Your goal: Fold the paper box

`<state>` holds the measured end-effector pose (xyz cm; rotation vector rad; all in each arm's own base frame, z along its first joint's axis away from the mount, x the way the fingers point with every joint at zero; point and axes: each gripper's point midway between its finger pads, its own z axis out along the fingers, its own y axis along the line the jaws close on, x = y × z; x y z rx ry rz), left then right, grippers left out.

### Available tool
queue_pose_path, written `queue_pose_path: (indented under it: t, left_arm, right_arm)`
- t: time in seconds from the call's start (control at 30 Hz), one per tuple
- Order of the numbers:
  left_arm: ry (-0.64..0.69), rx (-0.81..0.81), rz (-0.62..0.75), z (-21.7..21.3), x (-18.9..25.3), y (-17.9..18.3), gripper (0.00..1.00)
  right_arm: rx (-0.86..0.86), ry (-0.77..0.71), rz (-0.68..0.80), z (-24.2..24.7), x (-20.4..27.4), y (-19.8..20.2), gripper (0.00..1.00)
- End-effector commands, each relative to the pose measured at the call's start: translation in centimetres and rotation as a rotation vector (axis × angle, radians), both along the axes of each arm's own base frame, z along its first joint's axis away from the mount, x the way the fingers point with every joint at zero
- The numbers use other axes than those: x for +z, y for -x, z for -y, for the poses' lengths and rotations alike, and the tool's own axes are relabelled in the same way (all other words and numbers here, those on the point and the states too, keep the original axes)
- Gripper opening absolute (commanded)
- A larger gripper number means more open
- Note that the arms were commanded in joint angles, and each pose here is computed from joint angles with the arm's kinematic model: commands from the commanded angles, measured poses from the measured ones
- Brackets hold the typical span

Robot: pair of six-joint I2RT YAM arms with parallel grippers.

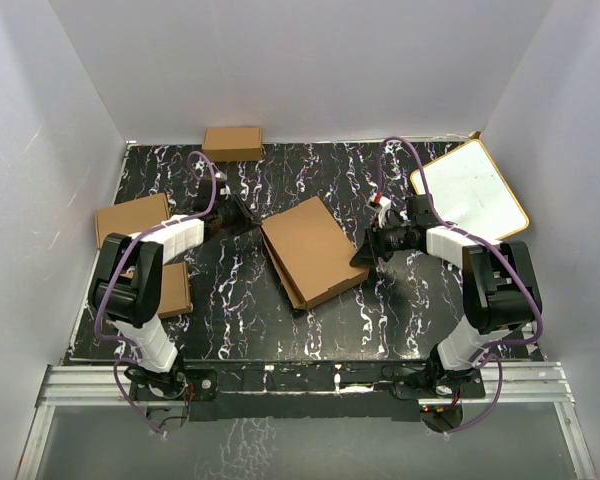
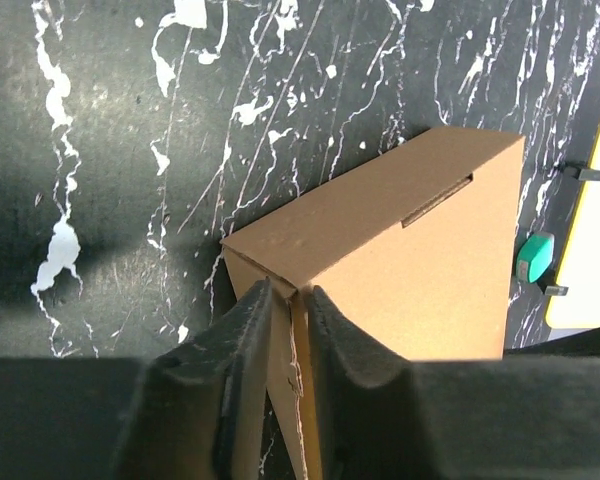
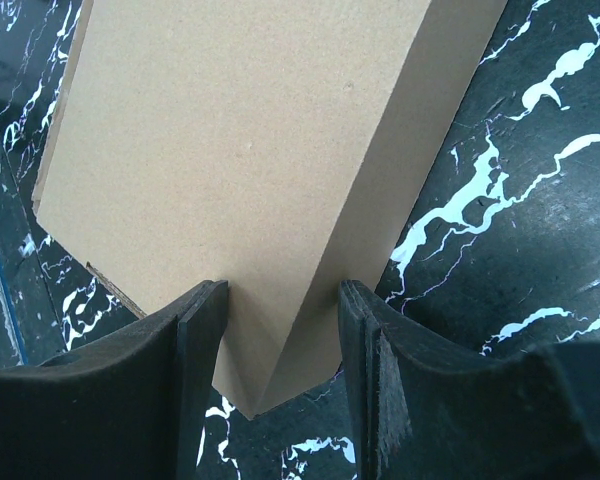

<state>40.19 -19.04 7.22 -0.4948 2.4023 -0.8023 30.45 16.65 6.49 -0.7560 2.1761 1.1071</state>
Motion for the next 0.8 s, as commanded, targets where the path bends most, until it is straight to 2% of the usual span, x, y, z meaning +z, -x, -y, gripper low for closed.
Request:
queue_pose_path:
  t: [0.0, 0.13, 0.27, 0.4, 0.53, 0.63, 0.77]
  left_arm:
    - [-0.067, -0.011, 0.010, -0.6, 1.2, 1.2, 0.30]
    - [-0.103, 0.015, 0.074, -1.9, 3.5, 2.2, 0.57]
    - [-0.017, 0.001, 0.150, -1.4, 6.3, 4.8, 0.71]
    - [0.128, -0.053, 0.225, 1.6, 9.1, 9.6, 0.77]
    - [0.206, -0.101, 0.235, 5.0, 9.1, 15.0, 0.80]
    - [0.215, -0.126, 0.196, 6.9, 7.0, 18.9, 0.81]
    - [0.140, -0.147, 0.151, 8.4, 4.4, 22.4, 0.85]
  right_arm:
    - [0.020, 0.069, -0.017, 0.0, -2.0, 0.5, 0.52]
    - [0.019, 0.068, -0.020, 0.0, -2.1, 0.5, 0.52]
    - [0.022, 0.069, -0.017, 0.0, -2.0, 0.5, 0.52]
    - [0.022, 0.068, -0.017, 0.0, -2.0, 0.5, 0.52]
    - [0.025, 0.071, -0.017, 0.0, -2.1, 0.6, 0.52]
    - [0.025, 0.071, -0.018, 0.0, -2.1, 0.6, 0.52]
    - [0.024, 0.071, -0.018, 0.0, -2.1, 0.6, 0.52]
